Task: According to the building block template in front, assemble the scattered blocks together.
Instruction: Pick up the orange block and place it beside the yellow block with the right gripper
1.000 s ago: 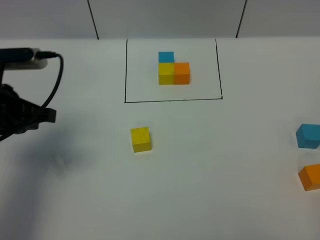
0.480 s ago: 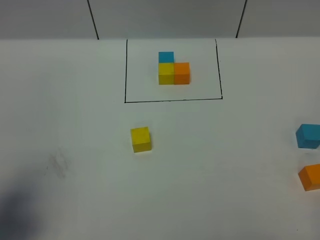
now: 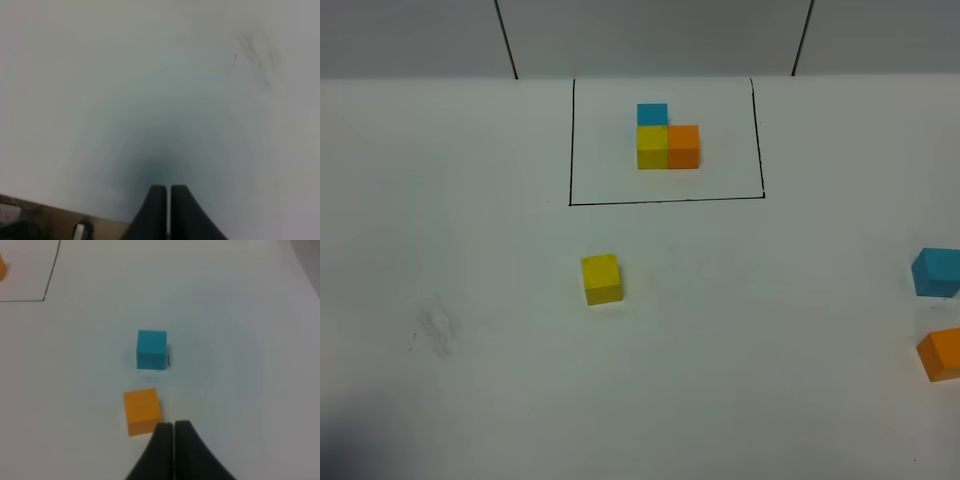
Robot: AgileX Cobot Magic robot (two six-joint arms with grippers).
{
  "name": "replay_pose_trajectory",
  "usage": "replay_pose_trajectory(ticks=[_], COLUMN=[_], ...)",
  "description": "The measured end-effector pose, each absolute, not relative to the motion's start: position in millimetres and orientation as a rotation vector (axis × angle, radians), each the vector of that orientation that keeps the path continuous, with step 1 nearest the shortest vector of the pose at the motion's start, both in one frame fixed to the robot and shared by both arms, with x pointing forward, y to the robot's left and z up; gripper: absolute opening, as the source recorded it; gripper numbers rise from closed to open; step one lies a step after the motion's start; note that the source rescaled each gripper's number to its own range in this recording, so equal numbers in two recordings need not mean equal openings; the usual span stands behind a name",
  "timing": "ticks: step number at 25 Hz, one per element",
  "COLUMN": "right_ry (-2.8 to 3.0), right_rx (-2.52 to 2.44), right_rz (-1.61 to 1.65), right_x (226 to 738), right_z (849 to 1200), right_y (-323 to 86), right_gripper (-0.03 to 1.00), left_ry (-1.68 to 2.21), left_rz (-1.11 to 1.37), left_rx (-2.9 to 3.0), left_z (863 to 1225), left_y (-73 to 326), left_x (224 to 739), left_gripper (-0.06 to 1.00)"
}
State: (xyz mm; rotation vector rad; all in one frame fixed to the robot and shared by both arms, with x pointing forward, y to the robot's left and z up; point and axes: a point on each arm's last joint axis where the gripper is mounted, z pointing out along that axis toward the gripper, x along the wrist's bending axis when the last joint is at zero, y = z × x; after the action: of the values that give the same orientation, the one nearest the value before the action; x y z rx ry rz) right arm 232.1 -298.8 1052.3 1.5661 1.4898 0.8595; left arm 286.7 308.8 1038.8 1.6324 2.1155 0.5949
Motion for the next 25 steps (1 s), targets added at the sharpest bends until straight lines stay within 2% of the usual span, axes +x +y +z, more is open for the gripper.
replay_pose_trajectory(ticks=[17, 25], right_ry=[1.490, 1.490], right_rx=[1.566, 1.566], right_rz=[0.860, 0.860], right_x=[232, 232], right_z=[1052, 1052], right_y=[-299, -299], right_gripper=[0.00, 0.00], left_ry=[2.045, 1.827], left_rz=[0.665, 0.731], left_rx=[1.611, 1.654], left_z=[1042, 1045], left_y=[305, 298], left_x=[276, 256], left_gripper=[0.00, 0.00])
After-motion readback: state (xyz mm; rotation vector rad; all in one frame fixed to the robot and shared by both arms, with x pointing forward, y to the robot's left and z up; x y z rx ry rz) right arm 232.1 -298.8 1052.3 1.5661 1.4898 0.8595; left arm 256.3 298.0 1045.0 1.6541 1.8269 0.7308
